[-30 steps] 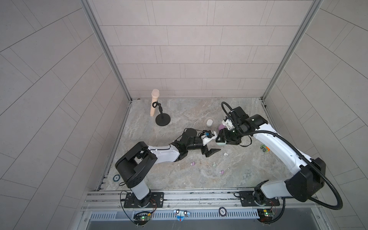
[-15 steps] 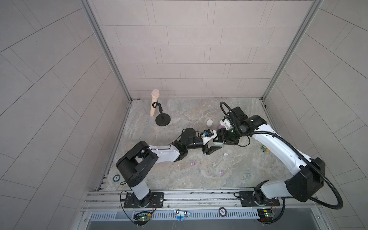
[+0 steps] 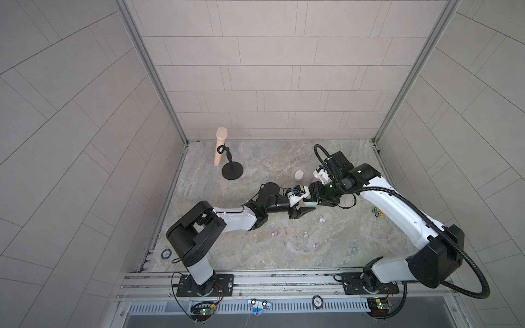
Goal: Insert wireless bluetooth earbuds into charging case
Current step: Pass the charging case.
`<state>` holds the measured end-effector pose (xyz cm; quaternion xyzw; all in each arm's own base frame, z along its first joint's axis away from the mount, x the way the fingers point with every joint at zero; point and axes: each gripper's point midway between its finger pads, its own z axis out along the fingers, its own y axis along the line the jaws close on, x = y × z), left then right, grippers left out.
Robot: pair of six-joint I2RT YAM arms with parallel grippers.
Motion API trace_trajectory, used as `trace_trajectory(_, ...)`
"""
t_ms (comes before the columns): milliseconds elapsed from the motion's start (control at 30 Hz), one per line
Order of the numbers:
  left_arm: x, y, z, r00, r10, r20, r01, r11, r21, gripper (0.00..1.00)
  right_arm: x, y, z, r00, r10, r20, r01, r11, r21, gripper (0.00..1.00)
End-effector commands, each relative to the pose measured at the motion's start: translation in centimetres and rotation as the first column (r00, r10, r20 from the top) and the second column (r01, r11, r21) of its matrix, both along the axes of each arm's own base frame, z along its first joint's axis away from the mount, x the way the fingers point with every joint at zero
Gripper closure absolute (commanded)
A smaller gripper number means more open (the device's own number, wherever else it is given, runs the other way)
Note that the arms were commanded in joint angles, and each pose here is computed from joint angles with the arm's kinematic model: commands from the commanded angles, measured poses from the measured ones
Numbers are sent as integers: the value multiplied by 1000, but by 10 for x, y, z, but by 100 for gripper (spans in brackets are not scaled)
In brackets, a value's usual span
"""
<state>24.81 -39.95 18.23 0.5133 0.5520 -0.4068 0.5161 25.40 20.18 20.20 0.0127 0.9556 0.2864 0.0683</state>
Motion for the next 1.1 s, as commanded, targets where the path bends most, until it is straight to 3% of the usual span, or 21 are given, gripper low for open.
trace_trajectory(0,-2,-4,12,1000,-11,28,12,999,-30,42,2,4,8,1000,-5,16,5,1000,21,65)
trace_trajectory(900,-4,-5,24,999,-25,36,27,998,-56,65,1,6,5,1000,-2,5,2,1000,31,68)
trace_trajectory(1067,-5,-4,24,999,-27,32,29,998,-53,71,1,5,7,1000,-4,12,4,1000,25,49)
